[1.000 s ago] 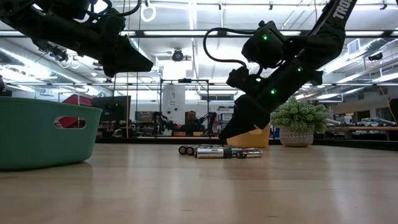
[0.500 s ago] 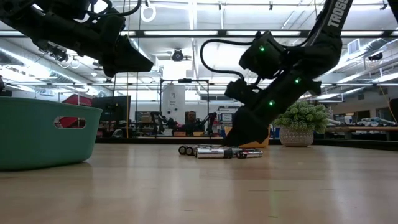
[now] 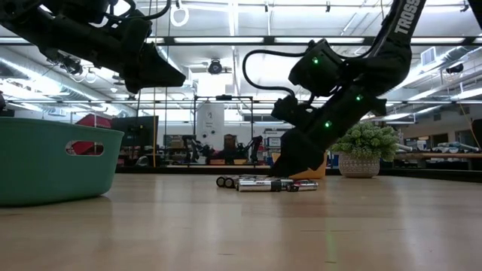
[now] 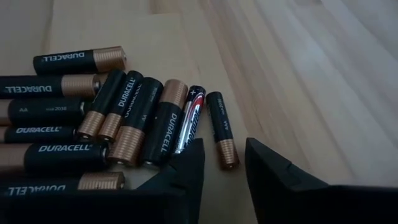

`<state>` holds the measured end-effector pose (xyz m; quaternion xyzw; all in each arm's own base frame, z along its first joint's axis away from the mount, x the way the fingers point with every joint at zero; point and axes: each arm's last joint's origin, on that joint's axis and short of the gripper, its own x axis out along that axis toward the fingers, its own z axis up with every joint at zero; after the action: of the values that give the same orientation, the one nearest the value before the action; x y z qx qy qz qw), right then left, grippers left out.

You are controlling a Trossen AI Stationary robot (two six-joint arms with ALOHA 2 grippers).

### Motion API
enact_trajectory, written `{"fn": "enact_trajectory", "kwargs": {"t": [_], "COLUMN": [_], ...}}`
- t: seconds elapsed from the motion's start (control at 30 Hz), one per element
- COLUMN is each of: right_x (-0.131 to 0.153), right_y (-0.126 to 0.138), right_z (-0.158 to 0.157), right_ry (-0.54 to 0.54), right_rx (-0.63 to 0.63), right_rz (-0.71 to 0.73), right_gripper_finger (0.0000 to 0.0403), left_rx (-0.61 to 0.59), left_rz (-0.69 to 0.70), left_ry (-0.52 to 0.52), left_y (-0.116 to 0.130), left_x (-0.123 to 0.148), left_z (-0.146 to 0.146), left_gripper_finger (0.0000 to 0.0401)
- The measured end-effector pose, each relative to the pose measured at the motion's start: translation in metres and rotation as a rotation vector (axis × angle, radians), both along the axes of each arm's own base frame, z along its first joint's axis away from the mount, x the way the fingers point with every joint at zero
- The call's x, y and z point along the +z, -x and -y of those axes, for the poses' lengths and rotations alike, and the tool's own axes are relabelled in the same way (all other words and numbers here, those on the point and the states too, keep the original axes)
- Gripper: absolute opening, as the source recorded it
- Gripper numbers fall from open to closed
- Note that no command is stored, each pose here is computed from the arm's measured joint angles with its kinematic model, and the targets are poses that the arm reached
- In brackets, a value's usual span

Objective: Sort batteries
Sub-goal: Put the black battery into the yellow bin

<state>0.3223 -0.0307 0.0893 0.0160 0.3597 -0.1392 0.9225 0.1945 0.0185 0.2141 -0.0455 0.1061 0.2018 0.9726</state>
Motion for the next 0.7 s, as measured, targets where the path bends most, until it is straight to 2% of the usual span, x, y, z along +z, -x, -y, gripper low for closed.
{"fn": "enact_trajectory", "kwargs": {"t": [0.3, 0.7], "right_x": [-0.001, 0.011], "right_y": [0.001, 0.004], "right_z": [0.008, 0.008], "right_ry": [-0.058, -0.046], "right_rx": [0.035, 0.046], "right_rz": [-0.004, 0.010], "right_gripper_finger": [0.0013, 0.0007], "left_rx": [0.000, -0.001], "left_rz": [0.000, 0.002], "left_ry": [0.002, -0.003], "left_y": [0.000, 0.000], "left_x": [0.000, 0.000], "left_z": [0.000, 0.000], "left_gripper_finger": [0.0119, 0.0119]}}
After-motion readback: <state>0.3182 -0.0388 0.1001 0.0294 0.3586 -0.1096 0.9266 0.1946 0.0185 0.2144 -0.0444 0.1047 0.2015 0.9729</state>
